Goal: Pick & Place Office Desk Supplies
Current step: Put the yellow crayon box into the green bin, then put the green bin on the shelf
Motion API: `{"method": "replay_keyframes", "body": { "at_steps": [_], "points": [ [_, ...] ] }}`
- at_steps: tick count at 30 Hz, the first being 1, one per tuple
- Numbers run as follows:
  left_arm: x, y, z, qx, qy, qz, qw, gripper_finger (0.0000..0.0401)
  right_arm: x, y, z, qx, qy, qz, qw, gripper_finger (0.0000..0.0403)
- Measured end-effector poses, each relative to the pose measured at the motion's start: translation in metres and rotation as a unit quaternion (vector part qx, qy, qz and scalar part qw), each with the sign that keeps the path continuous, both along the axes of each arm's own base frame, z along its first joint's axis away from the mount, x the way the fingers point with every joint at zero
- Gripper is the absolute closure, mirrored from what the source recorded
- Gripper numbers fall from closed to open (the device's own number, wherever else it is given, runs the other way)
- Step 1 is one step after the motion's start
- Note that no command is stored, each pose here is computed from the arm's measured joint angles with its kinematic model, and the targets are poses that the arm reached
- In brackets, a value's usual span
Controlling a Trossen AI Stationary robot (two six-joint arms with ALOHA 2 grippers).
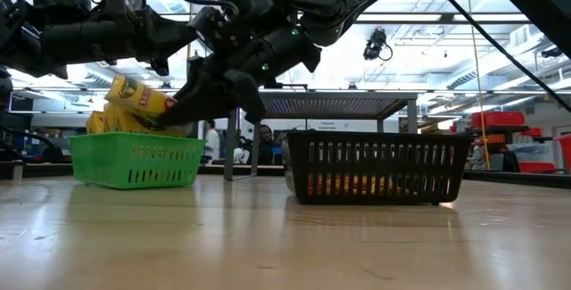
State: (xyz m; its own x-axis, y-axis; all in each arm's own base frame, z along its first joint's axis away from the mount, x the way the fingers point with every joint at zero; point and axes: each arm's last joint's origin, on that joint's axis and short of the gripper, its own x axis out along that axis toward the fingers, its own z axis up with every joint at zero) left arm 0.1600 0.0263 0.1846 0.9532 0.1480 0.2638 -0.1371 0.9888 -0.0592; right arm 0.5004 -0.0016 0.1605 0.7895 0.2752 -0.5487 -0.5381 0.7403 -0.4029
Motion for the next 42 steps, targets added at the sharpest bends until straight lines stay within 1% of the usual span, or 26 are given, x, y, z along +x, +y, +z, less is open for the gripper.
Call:
{"method": "replay_keyframes", "body": {
  "at_steps": [5,6,7,12,14,16,19,23,29,32,36,38,42],
  "points": [
    [0.0,0.0,0.0,-0.001,-0.001,-0.005,1.0,0.04,0.0,-0.001,-0.001,-0.005,0.005,-0.016,1.0,0.0335],
    [0.0,0.0,0.0,-0.002,-0.001,-0.005,1.0,0.04,0.0,0.0,-0.001,-0.008,0.005,-0.019,1.0,0.033],
    [0.0,0.0,0.0,-0.002,-0.001,-0.005,1.0,0.04,0.0,0.001,-0.001,-0.011,0.005,-0.021,1.0,0.0316],
    [0.0,0.0,0.0,-0.004,0.0,-0.009,1.0,0.04,0.0,0.0,-0.001,-0.023,0.006,-0.04,0.999,0.0208],
    [0.0,0.0,0.0,-0.004,0.0,-0.01,1.0,0.04,0.0,0.0,-0.001,-0.025,0.006,-0.046,0.999,0.0182],
    [0.0,0.0,0.0,-0.004,0.0,-0.011,1.0,0.04,0.0,0.0,-0.001,-0.028,0.006,-0.051,0.998,0.0169],
    [0.0,-0.001,0.0,-0.004,0.0,-0.013,1.0,0.04,0.0,0.001,-0.001,-0.032,0.005,-0.056,0.998,0.0166],
    [0.0,-0.001,0.0,-0.004,0.001,-0.013,1.0,0.04,0.001,0.005,-0.001,-0.057,0.001,-0.075,0.996,0.0178],
    [0.0,-0.001,0.0,-0.001,0.001,-0.026,1.0,0.04,-0.001,0.022,0.002,-0.063,0.006,-0.06,0.996,0.0193],
    [0.0,-0.002,-0.001,-0.001,0.003,-0.028,1.0,0.04,-0.006,0.037,0.01,-0.067,0.01,-0.044,0.997,0.0197],
    [0.001,-0.001,-0.002,-0.001,0.011,-0.028,1.0,0.04,-0.018,0.061,0.025,-0.102,0.031,-0.037,0.994,0.0197],
    [0.001,-0.001,-0.002,-0.001,0.013,-0.028,1.0,0.04,-0.025,0.073,0.035,-0.108,0.04,-0.035,0.993,0.0197],
    [0.001,-0.001,-0.003,-0.001,0.014,-0.028,1.0,0.04,-0.041,0.089,0.047,-0.113,0.079,-0.022,0.99,0.0197]
  ]
}}
